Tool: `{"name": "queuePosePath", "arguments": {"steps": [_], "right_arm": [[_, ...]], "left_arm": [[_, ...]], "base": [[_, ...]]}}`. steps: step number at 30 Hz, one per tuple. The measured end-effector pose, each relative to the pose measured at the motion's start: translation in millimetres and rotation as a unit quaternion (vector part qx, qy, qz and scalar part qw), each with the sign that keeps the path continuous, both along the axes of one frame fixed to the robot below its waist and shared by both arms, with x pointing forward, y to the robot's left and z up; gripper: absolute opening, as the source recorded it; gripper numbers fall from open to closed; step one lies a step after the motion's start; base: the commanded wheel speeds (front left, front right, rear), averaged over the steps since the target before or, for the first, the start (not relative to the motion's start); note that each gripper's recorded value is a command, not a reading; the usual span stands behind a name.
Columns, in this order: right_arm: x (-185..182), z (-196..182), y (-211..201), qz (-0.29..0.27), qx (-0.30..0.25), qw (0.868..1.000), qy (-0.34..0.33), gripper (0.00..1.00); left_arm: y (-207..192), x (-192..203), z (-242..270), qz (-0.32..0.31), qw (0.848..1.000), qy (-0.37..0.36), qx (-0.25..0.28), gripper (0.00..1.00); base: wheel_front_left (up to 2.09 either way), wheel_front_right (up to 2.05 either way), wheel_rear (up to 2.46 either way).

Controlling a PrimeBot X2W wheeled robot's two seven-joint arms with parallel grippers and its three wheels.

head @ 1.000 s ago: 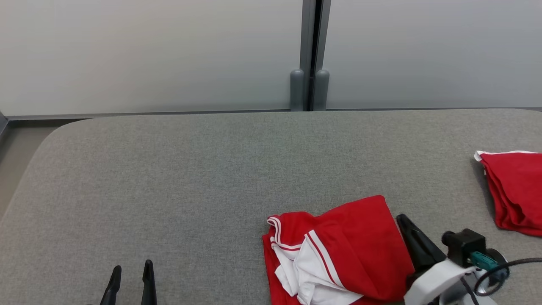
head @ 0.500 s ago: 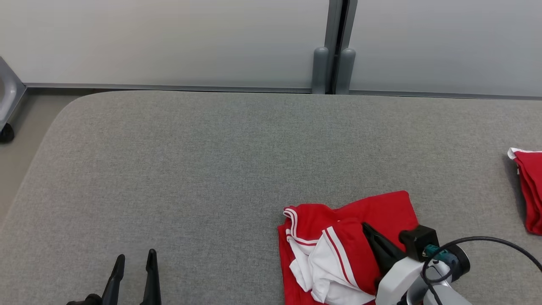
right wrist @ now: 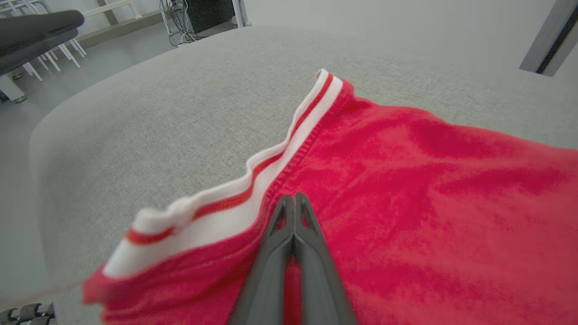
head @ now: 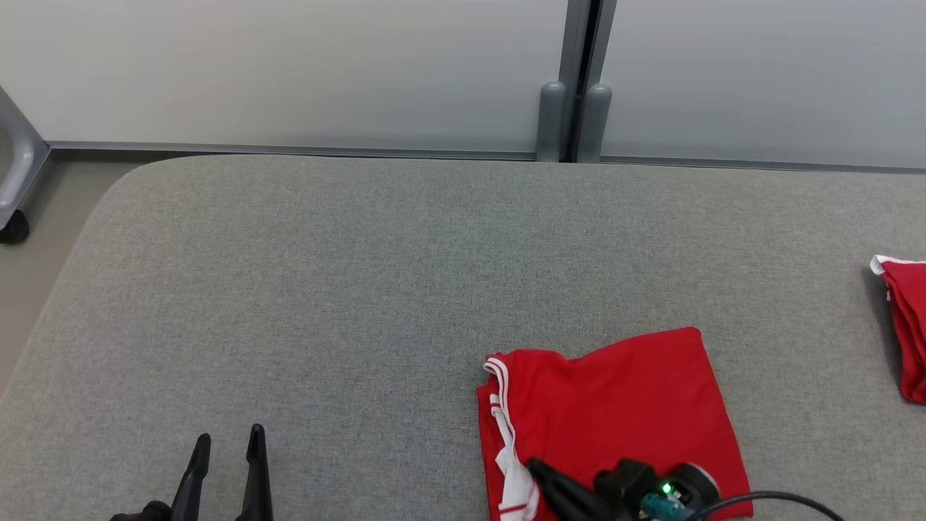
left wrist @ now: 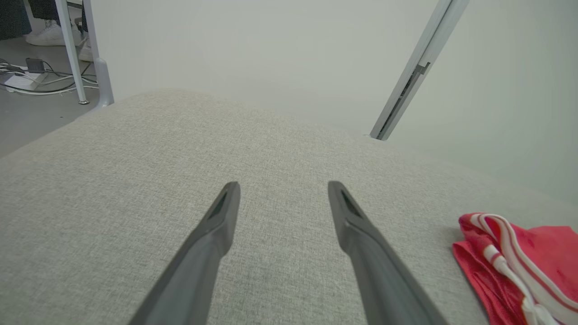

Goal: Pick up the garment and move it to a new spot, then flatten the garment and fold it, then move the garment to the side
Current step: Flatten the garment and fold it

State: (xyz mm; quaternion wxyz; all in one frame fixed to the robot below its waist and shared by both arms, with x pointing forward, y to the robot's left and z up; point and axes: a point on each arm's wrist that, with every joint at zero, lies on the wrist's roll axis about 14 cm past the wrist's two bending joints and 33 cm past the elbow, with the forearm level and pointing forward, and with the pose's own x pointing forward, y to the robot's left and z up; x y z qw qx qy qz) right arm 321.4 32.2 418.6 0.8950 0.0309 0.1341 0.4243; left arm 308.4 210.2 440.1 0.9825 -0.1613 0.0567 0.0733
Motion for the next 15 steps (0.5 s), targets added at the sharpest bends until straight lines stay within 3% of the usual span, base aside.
{"name": "queuePosePath", "arguments": {"steps": [5,10,12,13,14,15], "right_arm": [[-16.7,5.1,9.5,0.016,0.017,1.000,0.009,0.00],[12.9,29.2,-34.9,-0.071,0.038,0.996,-0.025,0.00],[26.4,41.4,-62.6,-0.119,0.043,0.991,-0.048,0.23],[32.9,47.7,-79.5,-0.145,0.043,0.986,-0.062,0.45],[37.2,52.4,-95.0,-0.169,0.041,0.982,-0.073,0.79],[39.7,55.7,-110.5,-0.189,0.034,0.978,-0.085,1.00]], "left_arm": [[0.6,-0.8,5.3,0.001,1.000,-0.009,0.001,1.00],[1.7,-2.3,10.5,0.000,1.000,-0.017,0.006,1.00],[-0.7,-0.7,13.2,-0.006,1.000,-0.022,0.009,1.00],[-1.8,0.2,14.5,-0.008,1.000,-0.024,0.010,1.00],[-3.2,1.3,15.8,-0.011,1.000,-0.026,0.010,1.00],[-4.1,2.5,17.8,-0.013,0.999,-0.030,0.011,1.00]], "base": [[0.00,0.00,0.00],[0.00,0.00,0.00],[0.00,0.00,0.00],[0.00,0.00,0.00],[0.00,0.00,0.00],[0.00,0.00,0.00]]}}
